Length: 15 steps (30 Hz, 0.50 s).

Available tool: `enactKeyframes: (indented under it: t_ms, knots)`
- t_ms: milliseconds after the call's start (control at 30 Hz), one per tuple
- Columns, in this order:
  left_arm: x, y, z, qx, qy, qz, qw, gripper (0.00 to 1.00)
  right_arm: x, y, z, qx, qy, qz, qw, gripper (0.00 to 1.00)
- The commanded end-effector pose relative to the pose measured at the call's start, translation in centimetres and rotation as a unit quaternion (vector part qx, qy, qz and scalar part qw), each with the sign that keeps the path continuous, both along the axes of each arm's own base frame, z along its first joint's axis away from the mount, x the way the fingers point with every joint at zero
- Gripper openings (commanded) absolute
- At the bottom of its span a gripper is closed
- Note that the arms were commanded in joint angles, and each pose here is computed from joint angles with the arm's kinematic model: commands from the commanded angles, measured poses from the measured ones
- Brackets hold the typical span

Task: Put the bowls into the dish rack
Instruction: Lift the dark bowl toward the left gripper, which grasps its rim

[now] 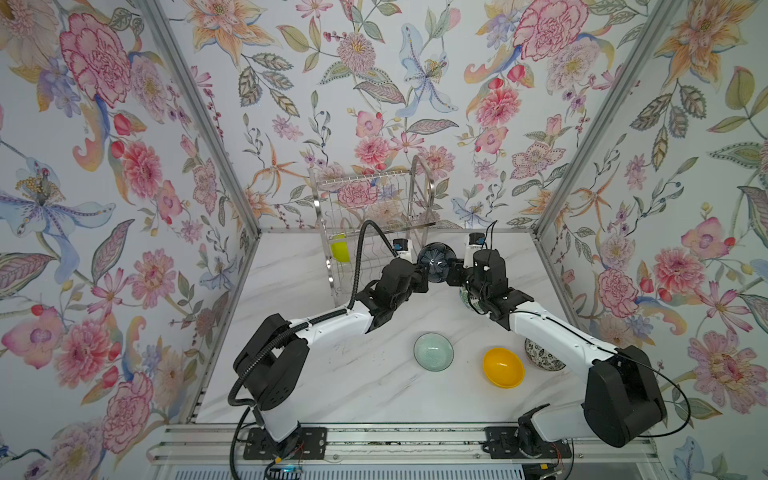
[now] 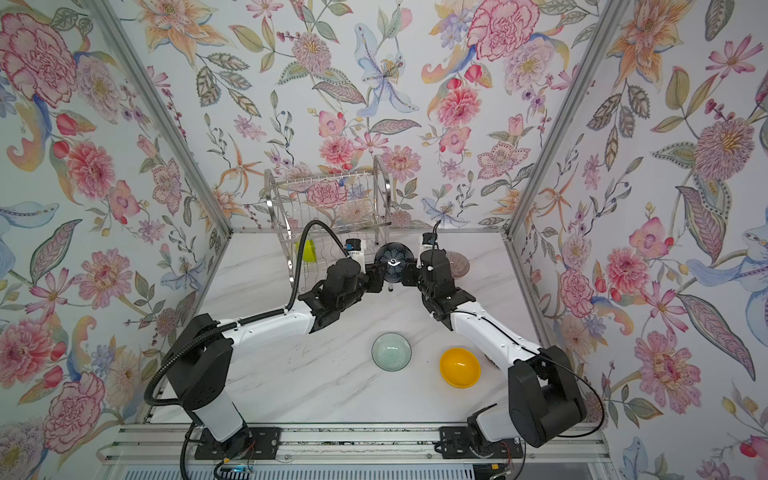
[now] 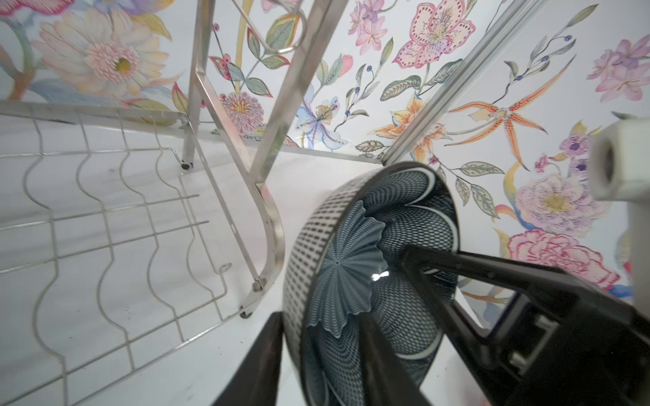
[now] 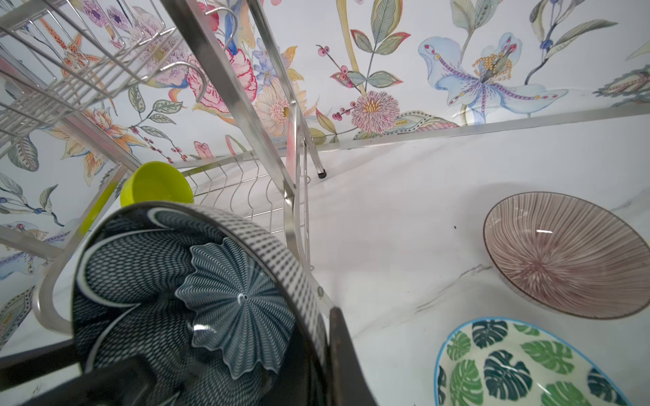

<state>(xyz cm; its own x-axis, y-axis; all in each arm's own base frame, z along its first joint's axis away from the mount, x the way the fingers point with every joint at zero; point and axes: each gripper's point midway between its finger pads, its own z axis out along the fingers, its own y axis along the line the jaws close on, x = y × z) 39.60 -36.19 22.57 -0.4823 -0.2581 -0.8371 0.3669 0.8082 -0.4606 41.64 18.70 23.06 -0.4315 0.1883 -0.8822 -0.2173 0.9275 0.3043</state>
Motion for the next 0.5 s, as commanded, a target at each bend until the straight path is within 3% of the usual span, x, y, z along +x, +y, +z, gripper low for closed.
enactKeyframes:
  t_ms: [0, 300, 467]
  knots:
    - [0.6, 0.5, 0.2, 0.013, -0.005, 0.018, 1.000, 0.28, 0.6, 0.9, 3.9, 0.037, -0.081, -0.001, 0.996, 0.00]
    - [0.5, 1.1, -0.1, 0.016, 0.001, 0.030, 0.999, 0.13, -0.5, 1.7, 4.1, 0.053, -0.114, 0.006, 0.992, 0.00]
    - [0.3, 1.7, 0.1, 0.011, -0.003, 0.039, 0.999, 0.00, -0.3, 2.2, 3.6, 0.052, -0.105, 0.008, 0.993, 0.00]
